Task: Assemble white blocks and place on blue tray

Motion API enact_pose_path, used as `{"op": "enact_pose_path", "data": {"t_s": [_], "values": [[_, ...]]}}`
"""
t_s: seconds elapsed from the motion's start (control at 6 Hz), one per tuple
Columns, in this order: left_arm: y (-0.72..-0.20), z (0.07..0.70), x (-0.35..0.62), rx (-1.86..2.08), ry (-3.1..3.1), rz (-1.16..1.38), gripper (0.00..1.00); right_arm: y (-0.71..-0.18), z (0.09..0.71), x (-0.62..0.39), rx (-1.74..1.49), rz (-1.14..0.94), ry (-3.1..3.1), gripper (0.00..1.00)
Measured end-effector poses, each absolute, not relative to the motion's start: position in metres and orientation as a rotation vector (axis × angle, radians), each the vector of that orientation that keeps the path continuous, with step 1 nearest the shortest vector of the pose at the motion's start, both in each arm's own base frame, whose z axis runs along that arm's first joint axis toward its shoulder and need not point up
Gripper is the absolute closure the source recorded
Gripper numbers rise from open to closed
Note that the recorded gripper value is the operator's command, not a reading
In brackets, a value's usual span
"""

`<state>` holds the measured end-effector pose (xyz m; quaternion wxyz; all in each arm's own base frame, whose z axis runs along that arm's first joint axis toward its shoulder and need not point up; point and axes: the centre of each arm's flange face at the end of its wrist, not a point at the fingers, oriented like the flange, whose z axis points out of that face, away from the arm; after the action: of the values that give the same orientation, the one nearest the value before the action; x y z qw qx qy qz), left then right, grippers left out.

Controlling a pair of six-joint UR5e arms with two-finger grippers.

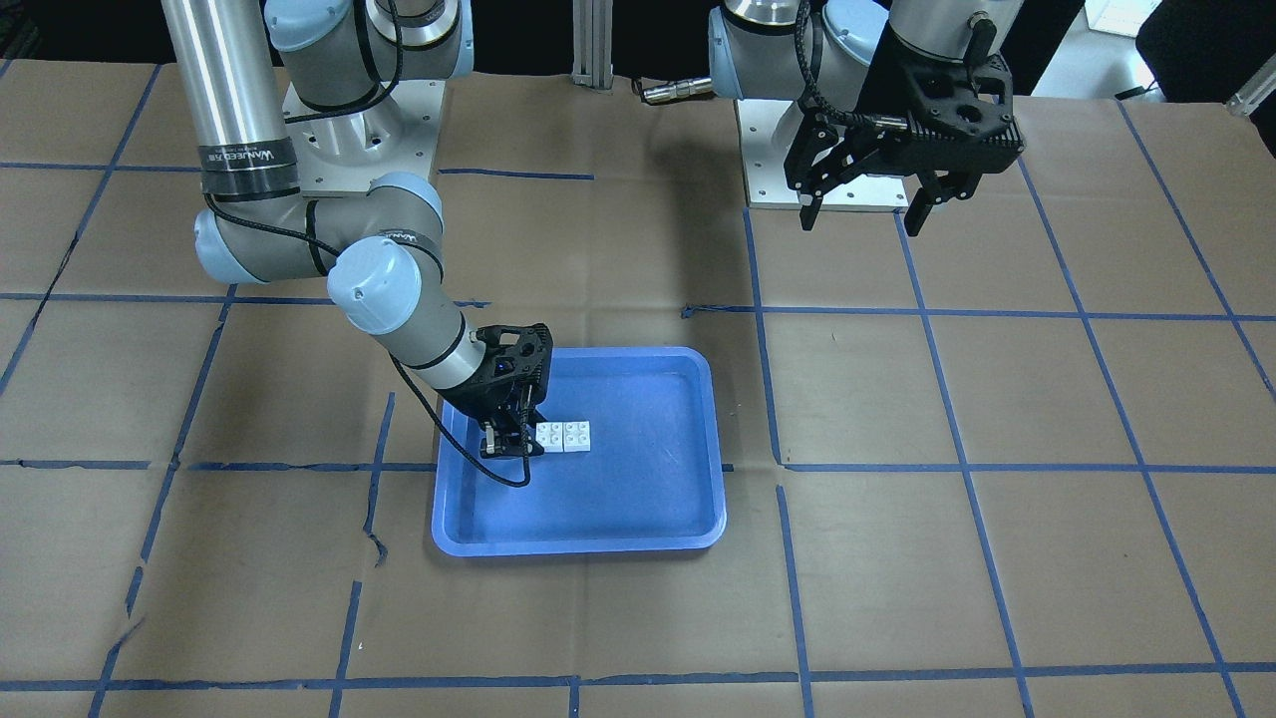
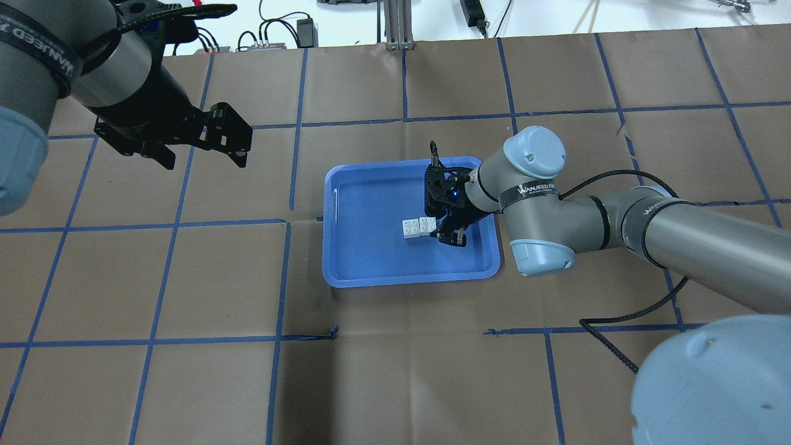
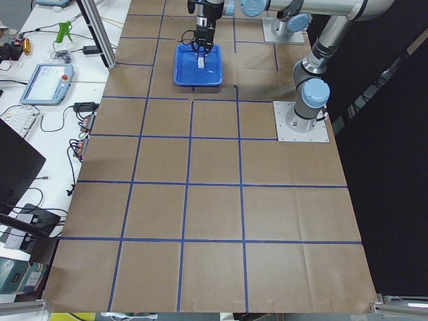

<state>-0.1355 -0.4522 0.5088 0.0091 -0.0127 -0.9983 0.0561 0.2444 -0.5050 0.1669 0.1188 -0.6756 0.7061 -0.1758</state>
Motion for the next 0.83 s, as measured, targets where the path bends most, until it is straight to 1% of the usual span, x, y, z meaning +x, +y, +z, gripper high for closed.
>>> {"op": "enact_pose_path", "data": {"t_s": [0.67,0.83], "values": [[-0.4529,0.5087,-0.1354,-0.039,-3.117,0.176,0.01,-0.505,0.1674,0.2452,-1.929,-0.508,2.098,0.72],[-0.453,0.5087,-0.1353,-0.038,-3.117,0.176,0.01,-0.5049,0.1673,0.2453,-1.927,-0.507,2.1,0.68]]}}
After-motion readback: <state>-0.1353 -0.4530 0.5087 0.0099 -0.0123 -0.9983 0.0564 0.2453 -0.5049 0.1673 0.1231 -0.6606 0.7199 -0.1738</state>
